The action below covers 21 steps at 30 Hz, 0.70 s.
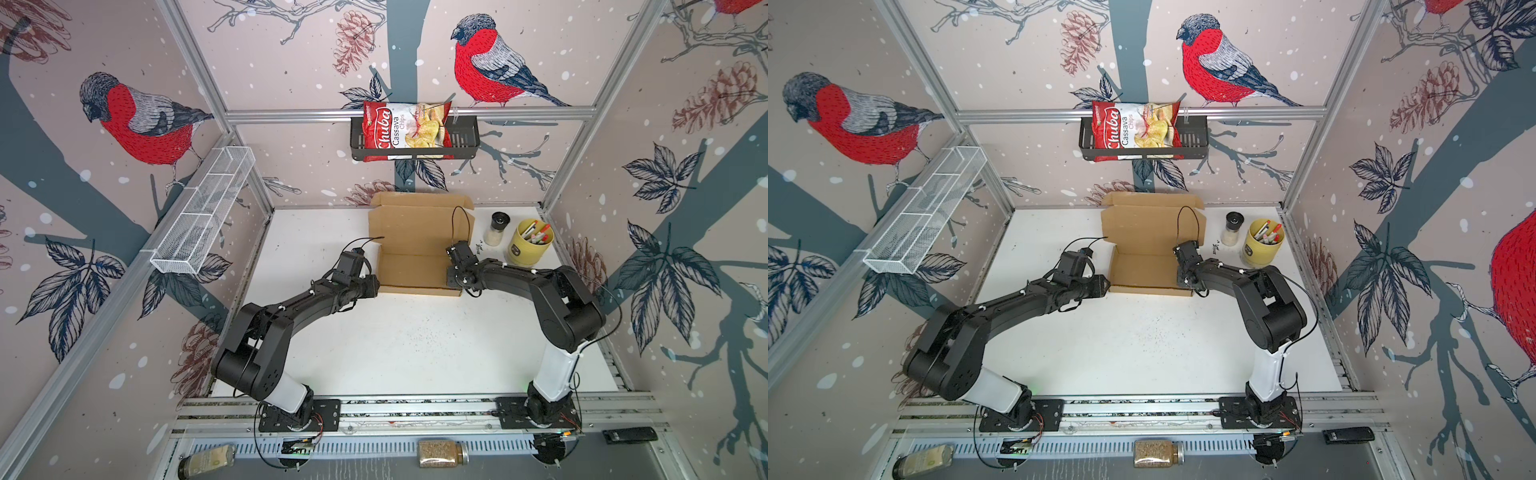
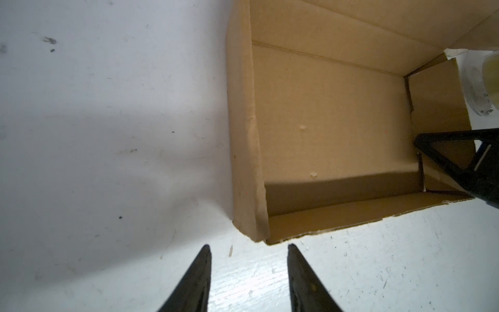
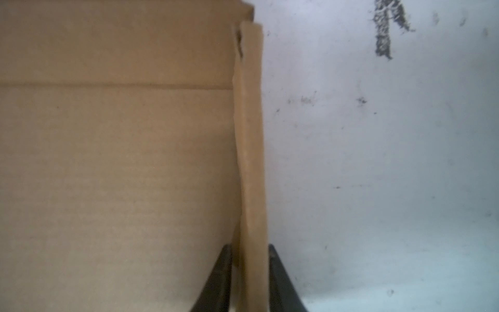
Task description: Fold the paper box
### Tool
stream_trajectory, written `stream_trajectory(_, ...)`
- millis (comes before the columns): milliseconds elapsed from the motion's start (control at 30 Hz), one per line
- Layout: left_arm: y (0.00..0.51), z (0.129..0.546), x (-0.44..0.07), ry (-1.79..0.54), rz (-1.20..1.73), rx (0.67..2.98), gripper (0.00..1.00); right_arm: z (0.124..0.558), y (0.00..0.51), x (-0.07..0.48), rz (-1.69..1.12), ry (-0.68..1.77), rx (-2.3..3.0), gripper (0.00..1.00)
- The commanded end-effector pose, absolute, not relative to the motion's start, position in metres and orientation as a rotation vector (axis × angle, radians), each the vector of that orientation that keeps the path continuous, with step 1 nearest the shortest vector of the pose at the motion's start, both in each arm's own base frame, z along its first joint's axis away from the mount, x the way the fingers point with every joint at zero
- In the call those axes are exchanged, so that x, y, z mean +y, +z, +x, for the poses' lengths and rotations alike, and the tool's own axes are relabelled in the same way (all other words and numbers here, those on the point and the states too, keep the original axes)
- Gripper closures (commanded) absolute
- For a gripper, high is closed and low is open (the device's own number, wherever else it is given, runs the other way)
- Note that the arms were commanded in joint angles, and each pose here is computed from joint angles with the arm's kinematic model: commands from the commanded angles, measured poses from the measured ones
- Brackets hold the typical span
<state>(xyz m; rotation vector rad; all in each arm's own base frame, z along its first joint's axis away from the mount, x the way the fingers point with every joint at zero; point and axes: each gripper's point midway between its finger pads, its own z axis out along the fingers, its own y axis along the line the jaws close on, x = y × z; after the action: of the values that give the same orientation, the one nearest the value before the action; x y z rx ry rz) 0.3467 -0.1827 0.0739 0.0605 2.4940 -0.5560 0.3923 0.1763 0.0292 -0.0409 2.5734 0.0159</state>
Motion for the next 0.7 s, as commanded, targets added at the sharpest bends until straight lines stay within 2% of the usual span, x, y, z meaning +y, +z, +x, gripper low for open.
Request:
stream_trajectory(0,0.086,0.353,-0.184,-0.555,0.077,2.449,0.51,0.400,0.054,0.189,-0.050,0.106,2.511,0.51)
stream_trajectory(167,0.105,0.354,-0.182,-0.539,0.094,2.415,0.39,0.396,0.103,0.204,-0.130,0.208,2.427,0.15)
stream_trajectory(200,0.111,0.355,-0.181,-0.532,0.097,2.403,0.36,0.395,0.113,0.203,-0.144,0.206,2.410,0.00)
stream_trajectory(367,0.140,0.357,-0.161,-0.398,0.085,2.351,0.22,0.383,0.172,0.179,-0.130,0.075,2.246,0.01)
stream_trajectory(500,0.173,0.363,-0.129,-0.199,0.035,2.247,0.14,0.375,0.230,0.124,0.110,-0.074,1.988,0.01)
stream_trajectory(600,0.203,0.368,-0.104,-0.089,-0.034,2.100,0.07,0.376,0.244,0.099,0.253,0.078,1.872,0.01)
stream_trajectory(667,0.220,0.367,-0.088,-0.051,-0.104,2.006,0.03,0.380,0.250,0.104,0.201,0.261,1.829,0.00)
